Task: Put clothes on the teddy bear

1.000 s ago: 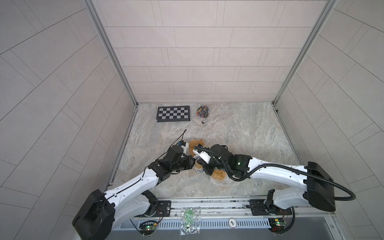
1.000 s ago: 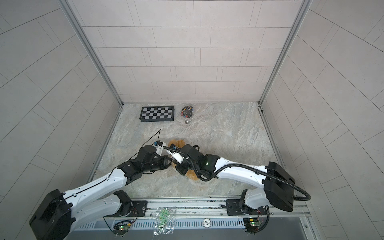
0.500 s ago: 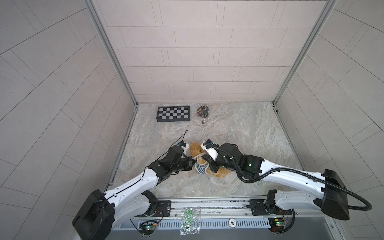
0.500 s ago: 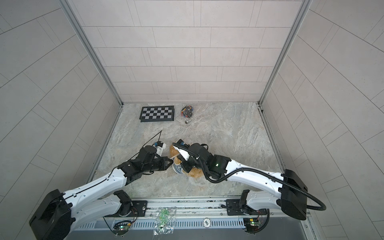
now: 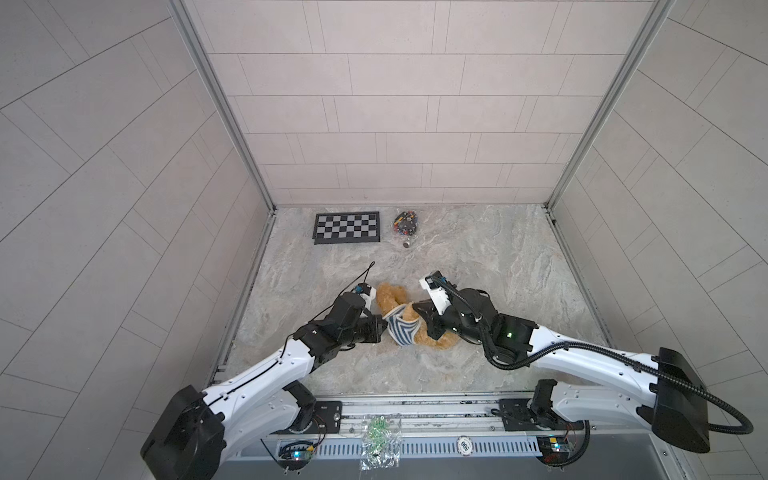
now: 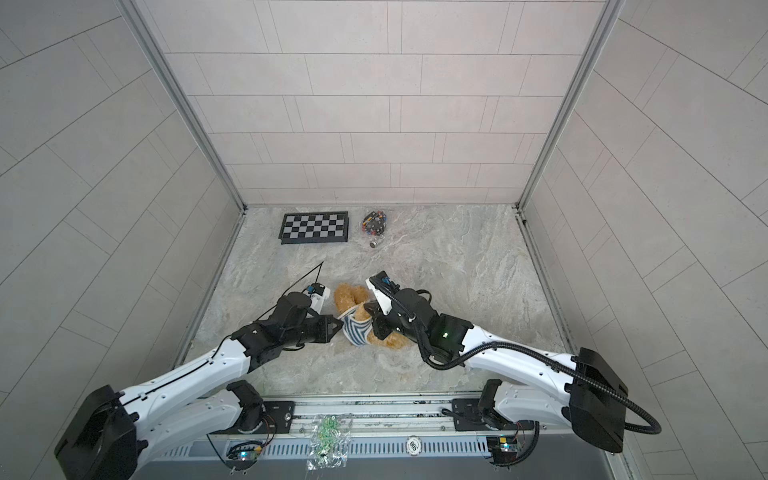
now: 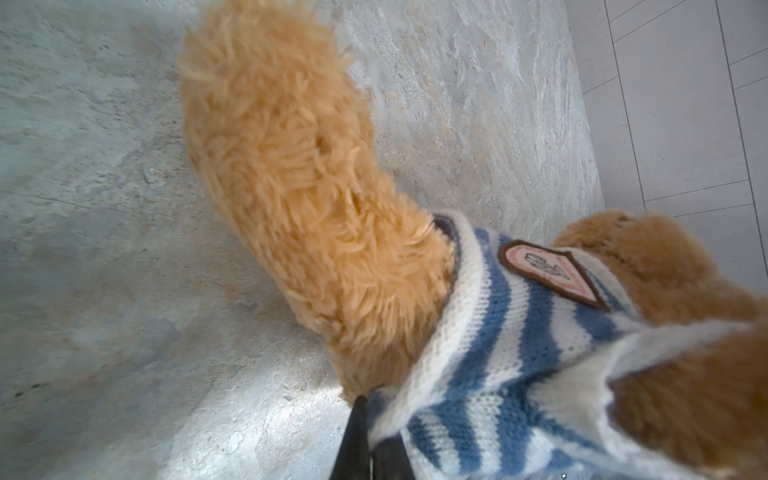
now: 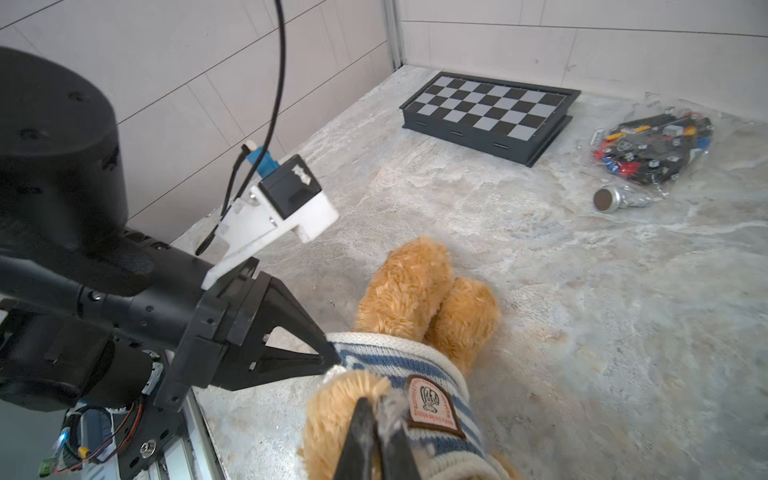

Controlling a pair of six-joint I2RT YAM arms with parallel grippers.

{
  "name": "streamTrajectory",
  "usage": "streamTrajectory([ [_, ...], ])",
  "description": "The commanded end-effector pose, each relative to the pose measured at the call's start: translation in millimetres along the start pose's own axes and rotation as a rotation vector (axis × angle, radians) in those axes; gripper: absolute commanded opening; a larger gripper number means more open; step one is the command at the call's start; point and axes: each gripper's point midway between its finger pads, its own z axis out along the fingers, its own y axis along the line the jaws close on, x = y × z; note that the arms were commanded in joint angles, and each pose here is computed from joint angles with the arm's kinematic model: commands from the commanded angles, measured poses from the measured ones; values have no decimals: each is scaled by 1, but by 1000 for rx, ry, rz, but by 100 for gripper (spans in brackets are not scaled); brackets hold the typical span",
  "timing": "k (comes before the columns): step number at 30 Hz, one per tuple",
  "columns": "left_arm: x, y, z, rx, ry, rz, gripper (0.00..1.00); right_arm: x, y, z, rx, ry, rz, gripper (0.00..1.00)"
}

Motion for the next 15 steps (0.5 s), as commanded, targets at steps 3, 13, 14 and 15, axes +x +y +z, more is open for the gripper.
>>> streamTrajectory([
  [3,11,23,-3,-101,36,-2,0,-29,-9,-11,42,-125,75,0],
  [13,-26,-35,-17,71,-55,0,11,-43,16,-6,-83,-144,80,0],
  [14,-25,-35,-19,73,-58,0,14,-44,17,-7,-84,-148,82,0],
  [15,-25,-34,-21,70,-62,0,17,-44,17,-7,-87,-147,82,0],
])
